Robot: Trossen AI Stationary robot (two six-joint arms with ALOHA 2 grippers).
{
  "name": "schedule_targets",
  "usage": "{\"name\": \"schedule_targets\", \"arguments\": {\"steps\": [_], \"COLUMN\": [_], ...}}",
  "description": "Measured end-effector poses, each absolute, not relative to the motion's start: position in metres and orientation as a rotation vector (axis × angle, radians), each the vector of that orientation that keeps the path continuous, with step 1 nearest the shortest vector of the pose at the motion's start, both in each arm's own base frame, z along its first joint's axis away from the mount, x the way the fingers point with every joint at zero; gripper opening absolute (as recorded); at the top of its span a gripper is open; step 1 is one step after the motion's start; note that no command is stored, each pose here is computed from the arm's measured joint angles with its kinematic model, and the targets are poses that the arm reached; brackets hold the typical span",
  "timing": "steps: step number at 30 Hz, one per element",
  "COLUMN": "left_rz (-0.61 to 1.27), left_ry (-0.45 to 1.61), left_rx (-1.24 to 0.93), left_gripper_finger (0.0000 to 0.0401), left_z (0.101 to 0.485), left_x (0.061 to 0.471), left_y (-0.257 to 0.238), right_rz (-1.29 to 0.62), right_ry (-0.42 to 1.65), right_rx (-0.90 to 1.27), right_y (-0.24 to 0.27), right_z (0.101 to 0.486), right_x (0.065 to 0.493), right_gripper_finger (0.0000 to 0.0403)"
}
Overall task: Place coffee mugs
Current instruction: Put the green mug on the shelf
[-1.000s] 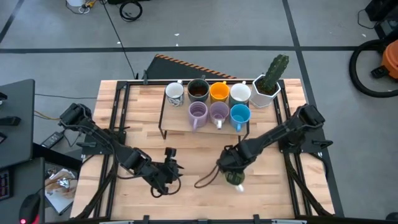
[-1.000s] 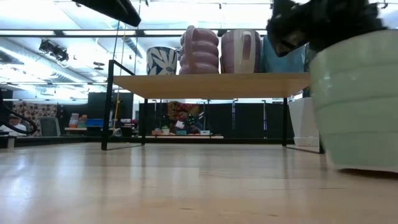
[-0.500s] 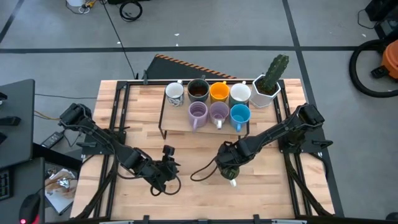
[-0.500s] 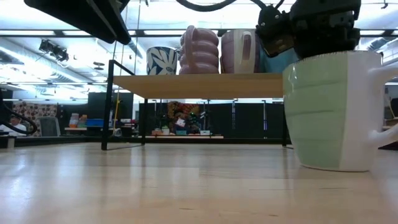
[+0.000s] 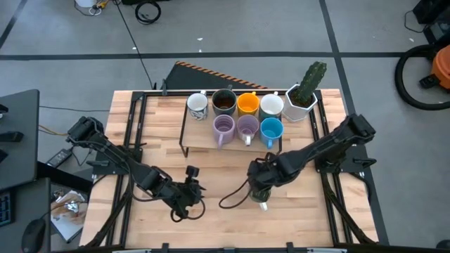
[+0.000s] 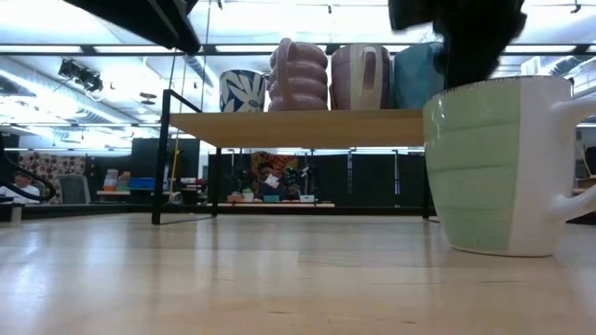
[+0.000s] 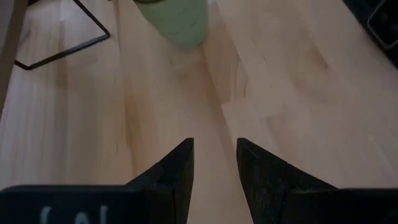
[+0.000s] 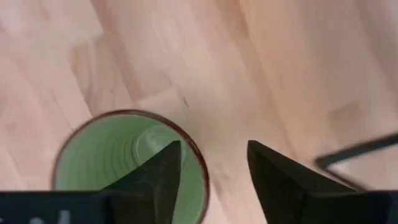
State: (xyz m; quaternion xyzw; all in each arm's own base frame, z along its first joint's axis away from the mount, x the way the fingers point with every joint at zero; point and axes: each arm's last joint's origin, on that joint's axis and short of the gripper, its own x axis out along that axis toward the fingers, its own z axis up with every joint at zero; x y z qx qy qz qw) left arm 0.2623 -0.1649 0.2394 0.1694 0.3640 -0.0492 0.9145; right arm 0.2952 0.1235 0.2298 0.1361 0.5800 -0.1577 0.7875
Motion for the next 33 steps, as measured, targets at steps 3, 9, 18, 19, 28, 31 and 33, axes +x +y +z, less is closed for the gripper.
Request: {"name": "schedule_targets", "arguments": {"steps": [3, 9, 18, 19, 28, 31, 33], "left_rz": [-0.093, -0.043, -0.039, -0.037, -0.010, -0.032, -0.027], "left_ry": [0.717, 0.669, 0.671, 0.671, 0.660, 0.667, 0.676], "left_rx": [0.324, 0.196, 0.190, 0.188, 0.175, 0.157, 0.138], "left_gripper_finger": [0.0127, 0.0127, 0.0127, 0.0127, 0.0127, 0.0127, 0.0127], "left_z": [0.242, 0.246, 0.225, 0.223, 0.216, 0.207, 0.199], "left_x": [0.265, 0.276, 0.294, 0.295, 0.307, 0.312, 0.315], "left_y": [-0.165, -0.157, -0.161, -0.161, -0.154, -0.158, -0.160], "right_rz": [-0.295, -0.247, -0.182, -0.169, -0.110, -0.106, -0.104], "right_ry": [1.177, 1.025, 0.985, 1.003, 1.022, 1.016, 1.009], "right_rx": [0.219, 0.057, 0.018, 0.030, 0.033, 0.046, 0.067], "right_y": [0.124, 0.124, 0.125, 0.124, 0.129, 0.132, 0.134], "right_z": [0.247, 0.277, 0.262, 0.258, 0.224, 0.212, 0.205], "right_x": [0.288, 0.267, 0.226, 0.220, 0.185, 0.179, 0.178], "right_gripper_finger": [0.0206, 0.0238, 0.0247, 0.0246, 0.0245, 0.0245, 0.0245]}}
